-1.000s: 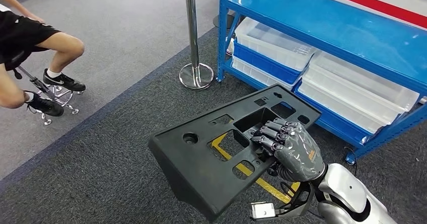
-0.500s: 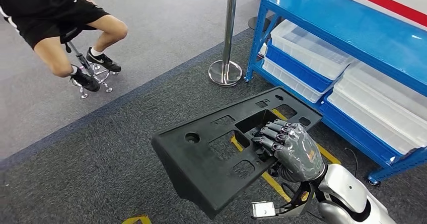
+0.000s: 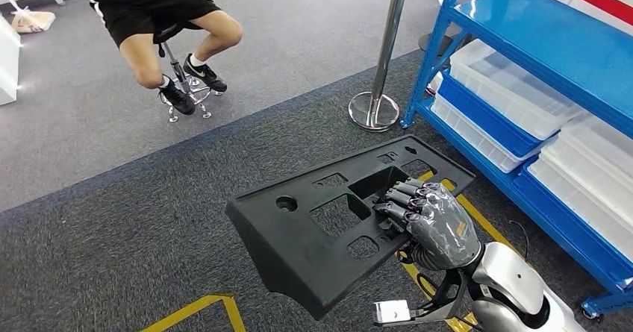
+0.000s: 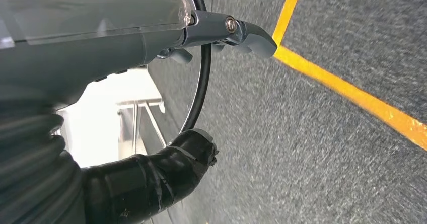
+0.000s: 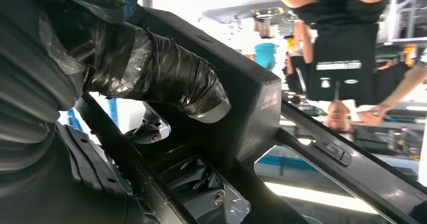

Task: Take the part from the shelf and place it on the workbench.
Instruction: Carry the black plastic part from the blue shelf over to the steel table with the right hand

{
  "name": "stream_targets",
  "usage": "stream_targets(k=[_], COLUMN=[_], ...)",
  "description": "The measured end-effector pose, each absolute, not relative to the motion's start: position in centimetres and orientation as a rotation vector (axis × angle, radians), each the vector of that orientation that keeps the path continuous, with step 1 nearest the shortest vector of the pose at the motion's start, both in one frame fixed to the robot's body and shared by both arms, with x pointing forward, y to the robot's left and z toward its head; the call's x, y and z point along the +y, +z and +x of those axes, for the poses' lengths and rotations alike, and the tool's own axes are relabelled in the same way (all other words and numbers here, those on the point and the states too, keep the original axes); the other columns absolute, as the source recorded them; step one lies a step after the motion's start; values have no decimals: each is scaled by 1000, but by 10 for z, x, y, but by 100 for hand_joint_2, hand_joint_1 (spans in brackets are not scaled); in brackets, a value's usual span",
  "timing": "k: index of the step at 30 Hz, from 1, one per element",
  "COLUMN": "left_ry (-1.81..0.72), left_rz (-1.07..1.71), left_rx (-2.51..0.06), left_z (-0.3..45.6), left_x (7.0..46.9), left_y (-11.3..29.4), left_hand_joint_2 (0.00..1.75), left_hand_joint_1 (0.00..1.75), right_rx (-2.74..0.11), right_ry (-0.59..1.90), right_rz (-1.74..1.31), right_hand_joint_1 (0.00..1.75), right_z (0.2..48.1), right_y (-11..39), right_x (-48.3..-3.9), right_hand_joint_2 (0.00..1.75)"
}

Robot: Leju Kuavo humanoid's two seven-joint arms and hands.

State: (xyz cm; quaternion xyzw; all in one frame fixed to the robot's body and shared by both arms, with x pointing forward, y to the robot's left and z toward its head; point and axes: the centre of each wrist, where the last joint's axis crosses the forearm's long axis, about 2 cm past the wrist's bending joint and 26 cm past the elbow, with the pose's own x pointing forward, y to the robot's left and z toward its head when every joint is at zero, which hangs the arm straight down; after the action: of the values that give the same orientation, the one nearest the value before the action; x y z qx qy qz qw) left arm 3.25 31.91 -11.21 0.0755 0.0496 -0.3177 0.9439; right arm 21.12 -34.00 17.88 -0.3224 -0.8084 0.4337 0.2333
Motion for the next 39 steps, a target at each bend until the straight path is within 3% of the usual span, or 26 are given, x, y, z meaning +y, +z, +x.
stream_targets(k=[39], left_ry=[-637], left_rz=[129], left_rx=[114], left_z=[33], left_x=[317], left_y=[-112], left_hand_joint_2=[175], left_hand_joint_1=[0], right_rx=[-2217], right_ry=[1195], right_rz=[-934], right_hand_joint_1=[175], right_z=[220], right_y=[186], right_x=[-344], right_hand_joint_2=[175])
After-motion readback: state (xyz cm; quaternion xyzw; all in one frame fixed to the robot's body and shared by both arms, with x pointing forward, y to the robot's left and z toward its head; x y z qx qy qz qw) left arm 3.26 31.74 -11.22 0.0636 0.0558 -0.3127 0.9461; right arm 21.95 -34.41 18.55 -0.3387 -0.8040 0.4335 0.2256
